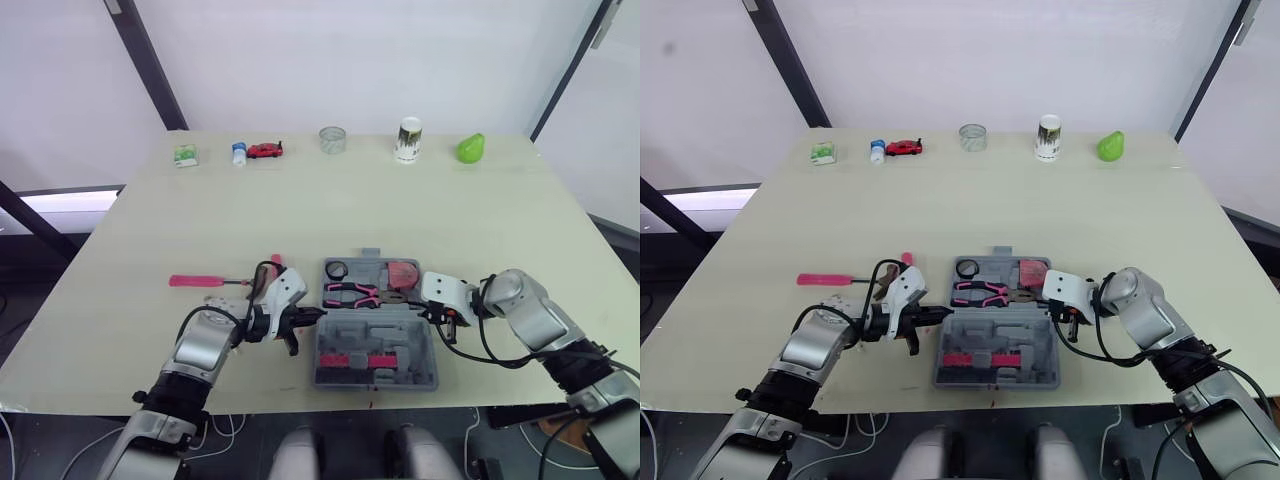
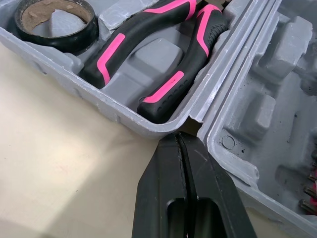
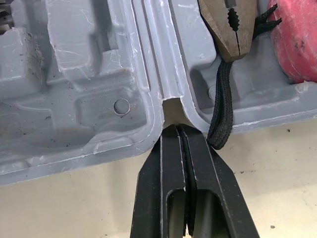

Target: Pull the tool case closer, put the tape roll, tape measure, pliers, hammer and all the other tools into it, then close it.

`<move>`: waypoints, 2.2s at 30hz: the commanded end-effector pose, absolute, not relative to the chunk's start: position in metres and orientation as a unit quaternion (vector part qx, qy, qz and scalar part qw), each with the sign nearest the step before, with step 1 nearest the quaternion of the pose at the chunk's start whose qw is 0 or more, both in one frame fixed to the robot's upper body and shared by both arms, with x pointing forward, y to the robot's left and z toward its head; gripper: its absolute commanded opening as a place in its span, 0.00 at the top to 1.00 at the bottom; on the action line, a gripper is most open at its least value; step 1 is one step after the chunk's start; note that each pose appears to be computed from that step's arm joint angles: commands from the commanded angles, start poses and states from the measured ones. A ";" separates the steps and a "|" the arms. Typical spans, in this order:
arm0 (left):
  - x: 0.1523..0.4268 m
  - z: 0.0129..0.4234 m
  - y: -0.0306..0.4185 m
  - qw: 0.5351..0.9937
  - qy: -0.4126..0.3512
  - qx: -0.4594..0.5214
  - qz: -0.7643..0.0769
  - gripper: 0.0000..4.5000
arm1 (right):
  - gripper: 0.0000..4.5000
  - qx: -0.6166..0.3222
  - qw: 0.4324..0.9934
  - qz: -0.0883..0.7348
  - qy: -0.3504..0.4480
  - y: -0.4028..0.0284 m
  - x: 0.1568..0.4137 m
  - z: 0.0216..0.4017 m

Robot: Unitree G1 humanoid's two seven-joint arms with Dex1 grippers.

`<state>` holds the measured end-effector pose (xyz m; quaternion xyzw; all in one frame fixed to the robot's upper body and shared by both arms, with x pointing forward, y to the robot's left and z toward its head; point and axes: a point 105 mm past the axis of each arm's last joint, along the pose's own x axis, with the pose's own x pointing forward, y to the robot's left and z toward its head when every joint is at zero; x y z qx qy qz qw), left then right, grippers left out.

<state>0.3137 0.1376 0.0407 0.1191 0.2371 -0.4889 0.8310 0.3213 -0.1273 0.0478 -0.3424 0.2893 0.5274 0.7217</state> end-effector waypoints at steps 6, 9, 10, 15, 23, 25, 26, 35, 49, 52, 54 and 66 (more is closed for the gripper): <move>0.314 0.057 0.126 0.824 0.202 0.122 -0.515 0.99 | 1.00 -0.336 0.718 0.560 0.242 -0.097 0.320 0.058; 0.314 0.057 0.126 0.825 0.201 0.121 -0.514 0.99 | 1.00 -0.336 0.718 0.560 0.242 -0.097 0.320 0.058; 0.314 0.057 0.126 0.825 0.202 0.121 -0.514 0.99 | 1.00 -0.336 0.718 0.560 0.242 -0.097 0.320 0.058; 0.312 0.056 0.127 0.826 0.203 0.119 -0.512 0.99 | 1.00 -0.336 0.718 0.559 0.240 -0.097 0.321 0.058; 0.314 0.055 0.131 0.829 0.205 0.120 -0.506 0.99 | 1.00 -0.338 0.721 0.556 0.238 -0.097 0.324 0.058; 0.314 0.054 0.131 0.829 0.206 0.121 -0.506 0.99 | 1.00 -0.339 0.720 0.556 0.239 -0.098 0.324 0.058; 0.314 0.054 0.131 0.829 0.206 0.120 -0.506 0.99 | 1.00 -0.339 0.721 0.555 0.239 -0.099 0.324 0.058; 0.309 0.056 0.143 0.837 0.209 0.118 -0.492 0.99 | 1.00 -0.335 0.728 0.547 0.241 -0.107 0.324 0.062; 0.285 0.106 0.199 0.934 0.086 0.035 -0.346 0.99 | 1.00 -0.160 0.841 0.494 0.152 -0.153 0.312 0.103; 0.281 0.129 0.201 0.962 0.008 -0.022 -0.271 0.99 | 1.00 -0.072 0.879 0.465 0.084 -0.168 0.304 0.121; 0.282 0.145 0.205 0.978 -0.042 -0.042 -0.198 0.99 | 1.00 -0.028 0.896 0.442 0.034 -0.171 0.304 0.135; 0.255 0.160 0.206 0.979 -0.046 -0.063 -0.189 0.94 | 0.94 -0.006 0.891 0.454 -0.018 -0.163 0.328 0.159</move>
